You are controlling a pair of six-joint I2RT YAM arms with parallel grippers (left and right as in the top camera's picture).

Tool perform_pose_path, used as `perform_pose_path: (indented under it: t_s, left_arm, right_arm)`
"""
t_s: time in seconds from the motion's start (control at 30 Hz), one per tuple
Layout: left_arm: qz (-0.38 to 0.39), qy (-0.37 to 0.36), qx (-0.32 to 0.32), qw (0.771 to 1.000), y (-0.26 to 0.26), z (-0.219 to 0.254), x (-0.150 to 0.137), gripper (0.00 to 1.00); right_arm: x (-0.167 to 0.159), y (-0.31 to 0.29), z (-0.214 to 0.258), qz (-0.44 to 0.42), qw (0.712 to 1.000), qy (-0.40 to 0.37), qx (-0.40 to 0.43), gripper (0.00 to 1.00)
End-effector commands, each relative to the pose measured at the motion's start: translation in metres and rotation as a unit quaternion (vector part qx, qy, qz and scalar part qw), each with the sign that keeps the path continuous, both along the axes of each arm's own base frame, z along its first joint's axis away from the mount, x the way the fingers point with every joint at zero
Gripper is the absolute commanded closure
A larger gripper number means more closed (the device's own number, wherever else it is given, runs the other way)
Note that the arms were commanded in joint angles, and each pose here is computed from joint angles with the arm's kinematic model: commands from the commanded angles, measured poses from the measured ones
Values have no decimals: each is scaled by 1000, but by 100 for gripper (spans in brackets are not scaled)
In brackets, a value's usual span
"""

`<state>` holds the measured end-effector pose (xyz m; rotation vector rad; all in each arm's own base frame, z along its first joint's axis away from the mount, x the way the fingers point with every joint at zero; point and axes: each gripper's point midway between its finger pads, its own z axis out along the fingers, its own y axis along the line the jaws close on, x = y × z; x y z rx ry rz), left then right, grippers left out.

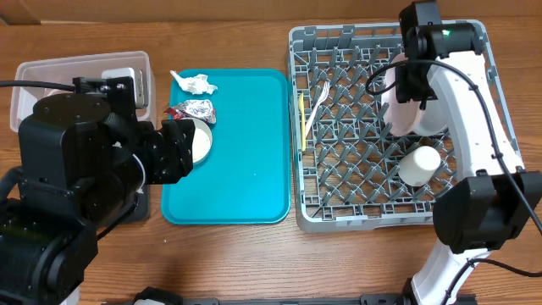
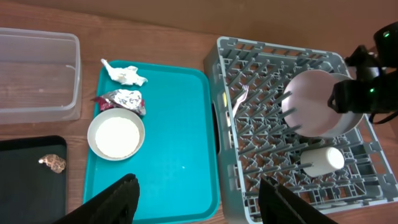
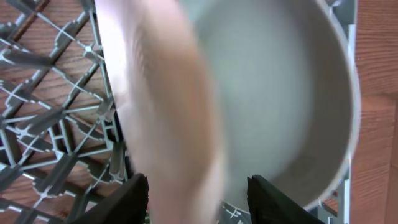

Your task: Sort waste into correct bins and load items into the dishwasher rack

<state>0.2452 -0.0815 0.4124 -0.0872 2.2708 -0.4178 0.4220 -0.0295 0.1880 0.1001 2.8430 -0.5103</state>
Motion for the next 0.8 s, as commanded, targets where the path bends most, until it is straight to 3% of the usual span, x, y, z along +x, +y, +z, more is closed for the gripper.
perform_pose_path:
  t_s: [0.0,0.03,0.1,0.23,0.27,0.3,0.37,0.4,0.53,0.63,0.77]
  left_arm:
    - [-12,0,-2,1000,-5,2,2,36]
    - [-12,1,-1,1000,-5,1,3,36]
    - [-11,2,-1,1000,-5,1,3,37]
    - [3,-3,9,1000,1,2,4,39]
    - [7,-9,11,1000,3,4,2,36]
    - [14,-16,14,1000,7,8,-1,34]
    - [49,-42,32,997,26,18,-11,21]
    - [74,-49,42,995,38,21,-18,11]
    - [200,-9,82,976,87,4,-49,0]
    - [277,34,108,954,112,-15,-63,0]
    - [270,67,115,954,104,-38,-48,0]
  right_arm:
    - [-2,-1,71,-14,995,-95,12,45]
    - [-5,-2,85,-26,993,-112,19,46]
    - [-14,3,110,-33,989,-135,42,58]
    - [-36,30,138,-6,982,-151,114,66]
    - [-42,37,145,3,979,-158,131,65]
    - [-47,42,154,12,975,-168,147,57]
    - [-66,59,185,41,957,-209,197,52]
    - [-78,73,207,66,940,-238,235,51]
    - [-125,112,277,162,869,-324,336,41]
    - [-153,122,303,198,840,-353,361,37]
    - [-181,133,305,220,827,-337,392,36]
